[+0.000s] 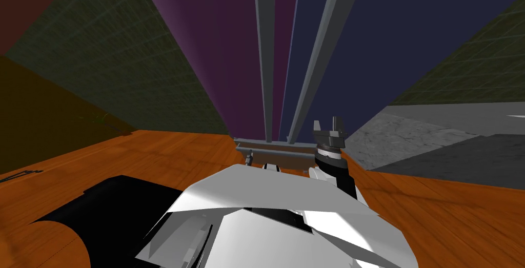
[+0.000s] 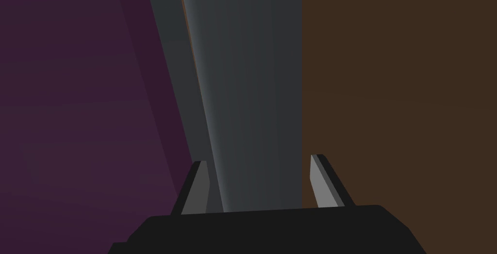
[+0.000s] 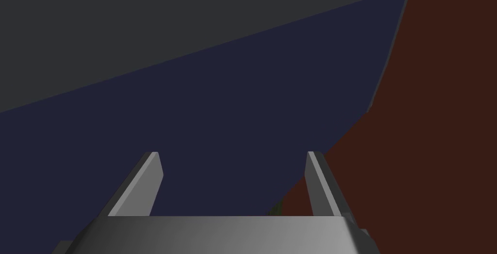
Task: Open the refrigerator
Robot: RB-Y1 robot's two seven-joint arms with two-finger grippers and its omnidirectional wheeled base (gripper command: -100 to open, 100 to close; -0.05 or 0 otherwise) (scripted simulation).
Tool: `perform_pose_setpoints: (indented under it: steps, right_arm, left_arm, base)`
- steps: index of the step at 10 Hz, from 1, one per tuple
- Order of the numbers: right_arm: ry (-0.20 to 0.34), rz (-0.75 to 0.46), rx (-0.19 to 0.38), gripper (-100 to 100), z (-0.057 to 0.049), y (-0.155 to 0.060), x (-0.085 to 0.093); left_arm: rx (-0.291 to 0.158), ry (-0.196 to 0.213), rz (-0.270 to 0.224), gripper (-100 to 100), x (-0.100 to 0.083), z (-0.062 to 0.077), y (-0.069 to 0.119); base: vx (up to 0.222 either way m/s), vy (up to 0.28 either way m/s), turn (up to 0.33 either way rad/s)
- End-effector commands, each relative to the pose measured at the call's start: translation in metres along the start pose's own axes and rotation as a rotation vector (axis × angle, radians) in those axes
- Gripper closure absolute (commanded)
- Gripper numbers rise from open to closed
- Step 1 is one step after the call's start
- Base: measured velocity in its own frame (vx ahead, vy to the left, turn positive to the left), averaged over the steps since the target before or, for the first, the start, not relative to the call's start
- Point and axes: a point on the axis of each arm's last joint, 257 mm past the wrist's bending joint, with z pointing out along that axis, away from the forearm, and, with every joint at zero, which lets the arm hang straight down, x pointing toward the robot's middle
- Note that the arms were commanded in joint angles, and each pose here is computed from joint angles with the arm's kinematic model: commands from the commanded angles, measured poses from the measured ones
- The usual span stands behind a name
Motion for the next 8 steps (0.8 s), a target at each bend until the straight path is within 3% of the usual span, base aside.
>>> perform_pose_setpoints:
  steps: [1, 2, 8]
  right_arm:
    - [0.0, 0.0, 0.0, 0, 0.0, 0.0, 0.0]
    - [0.0, 0.0, 0.0, 0, 0.0, 0.0, 0.0]
    - [0.0, 0.0, 0.0, 0, 0.0, 0.0, 0.0]
  left_arm:
    - [-0.023, 0.034, -0.006, 100, -0.007, -0.013, 0.007]
    - [0.002, 0.023, -0.002, 100, -0.007, -0.005, 0.0]
    - [-0.024, 0.05, -0.009, 100, -0.004, 0.026, 0.003]
  base:
    - [0.021, -0.077, 0.101]
    - [0.003, -0.021, -0.006]
    - [-0.144, -0.001, 0.018]
